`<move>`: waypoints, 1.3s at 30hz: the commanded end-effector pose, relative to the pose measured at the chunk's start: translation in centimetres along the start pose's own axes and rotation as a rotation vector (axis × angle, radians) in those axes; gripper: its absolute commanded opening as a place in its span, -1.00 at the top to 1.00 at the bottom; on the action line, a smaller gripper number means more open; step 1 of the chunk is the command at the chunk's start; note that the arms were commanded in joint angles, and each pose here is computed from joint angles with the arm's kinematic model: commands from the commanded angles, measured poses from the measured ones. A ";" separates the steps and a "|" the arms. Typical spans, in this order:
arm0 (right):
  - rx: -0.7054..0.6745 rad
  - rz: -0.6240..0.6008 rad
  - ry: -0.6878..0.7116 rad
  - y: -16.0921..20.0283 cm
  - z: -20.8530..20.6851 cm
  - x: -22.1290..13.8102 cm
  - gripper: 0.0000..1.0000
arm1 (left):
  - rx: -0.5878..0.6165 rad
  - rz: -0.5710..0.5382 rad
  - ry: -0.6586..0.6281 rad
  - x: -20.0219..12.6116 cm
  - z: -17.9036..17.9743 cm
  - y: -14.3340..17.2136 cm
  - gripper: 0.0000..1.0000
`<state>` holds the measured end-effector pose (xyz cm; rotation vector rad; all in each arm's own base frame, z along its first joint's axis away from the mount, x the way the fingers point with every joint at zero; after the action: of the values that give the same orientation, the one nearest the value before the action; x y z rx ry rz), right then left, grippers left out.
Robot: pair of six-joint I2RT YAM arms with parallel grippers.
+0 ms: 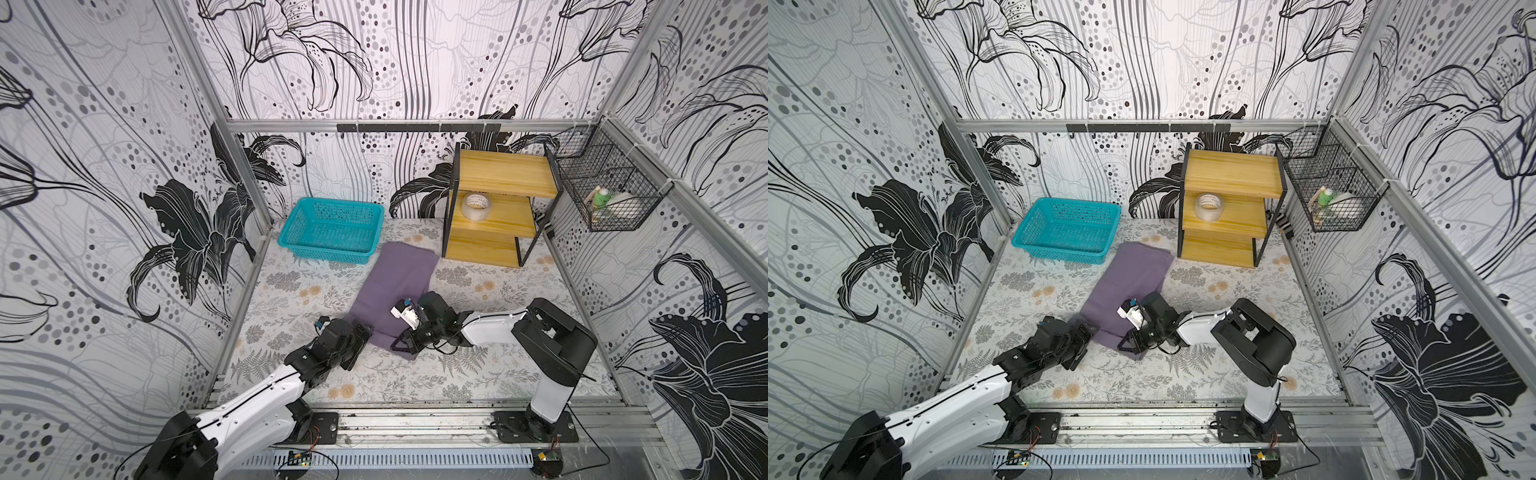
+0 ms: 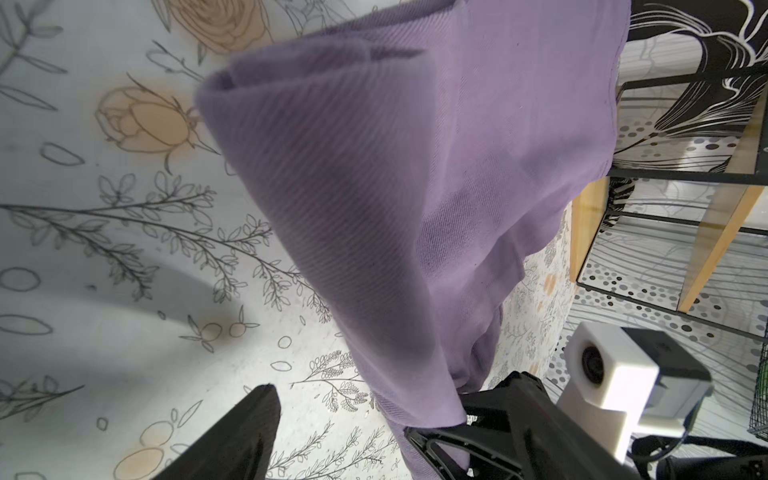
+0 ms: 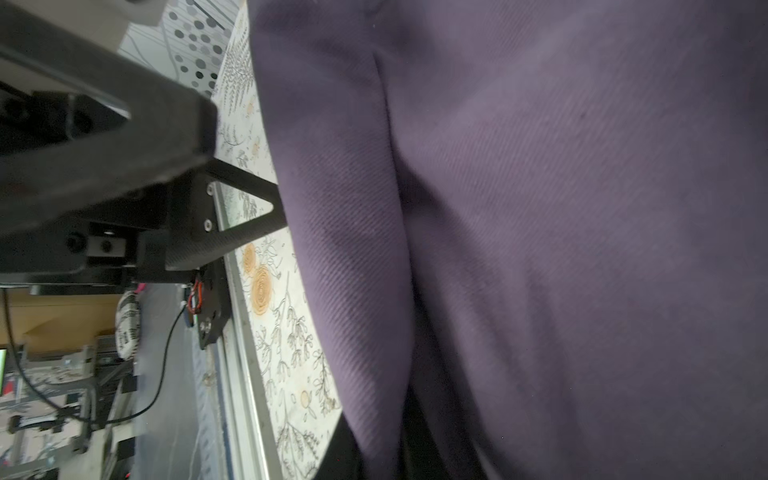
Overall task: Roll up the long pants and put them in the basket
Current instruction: Roll the long pant at the center of the board.
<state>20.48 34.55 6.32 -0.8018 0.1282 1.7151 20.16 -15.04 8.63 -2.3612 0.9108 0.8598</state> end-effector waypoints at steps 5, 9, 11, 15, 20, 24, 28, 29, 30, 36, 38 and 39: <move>0.121 0.052 -0.073 0.3 0.3 -0.3 0.93 | 0.052 0.003 0.002 1.6 -0.3 0.1 -0.82; 0.154 0.044 -0.036 0.7 -0.8 -0.4 0.92 | 0.058 -0.012 -0.038 2.5 0.4 -0.6 -0.65; 0.168 0.043 -0.027 0.9 -1.1 -0.4 0.92 | 0.066 -0.016 -0.055 3.0 0.3 -0.8 -0.52; 0.181 0.029 -0.005 0.8 -1.4 -0.6 0.85 | 0.074 -0.021 -0.126 3.9 1.1 -1.2 -0.15; 0.132 -0.049 0.109 -0.3 -1.5 -2.2 0.20 | 0.061 -0.009 -0.217 4.9 2.7 -1.4 0.24; -0.024 -0.250 0.337 -2.5 -0.7 -6.4 -0.20 | 0.048 0.000 -0.229 5.1 3.0 -1.3 0.28; -0.279 -0.388 0.535 -2.7 1.1 -8.3 -0.28 | 0.036 -0.002 -0.233 5.0 3.3 -1.3 0.28; -0.371 -0.415 0.574 -2.5 2.2 -8.1 -0.28 | 0.034 -0.001 -0.236 5.0 3.4 -1.2 0.28; -0.467 -0.443 0.620 -2.3 3.2 -8.0 -0.28 | 0.030 0.001 -0.237 5.0 3.5 -1.2 0.28; -0.788 -0.407 0.715 -0.3 4.8 -4.3 -0.31 | 0.016 0.008 -0.243 5.0 3.9 -1.0 0.28; -0.819 -0.347 0.776 0.3 3.3 -2.8 -0.29 | 0.013 0.008 -0.243 5.0 4.0 -0.9 0.28; -0.827 -0.332 0.796 0.4 2.9 -2.3 -0.29 | 0.013 0.008 -0.245 5.0 4.0 -0.9 0.28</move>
<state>17.76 34.71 11.59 -1.7692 -0.2273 1.1094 23.54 -15.77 4.64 -2.2415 0.8730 0.9968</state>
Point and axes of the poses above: each gripper's point midway between its finger pads, its own x axis out along the fingers, its own z axis along the line the jaws close on, y = z × x, the point moved 3 cm from there along -x, back along the fingers, and after that the axes turned 10 degrees about x, right-handed, at the moved point
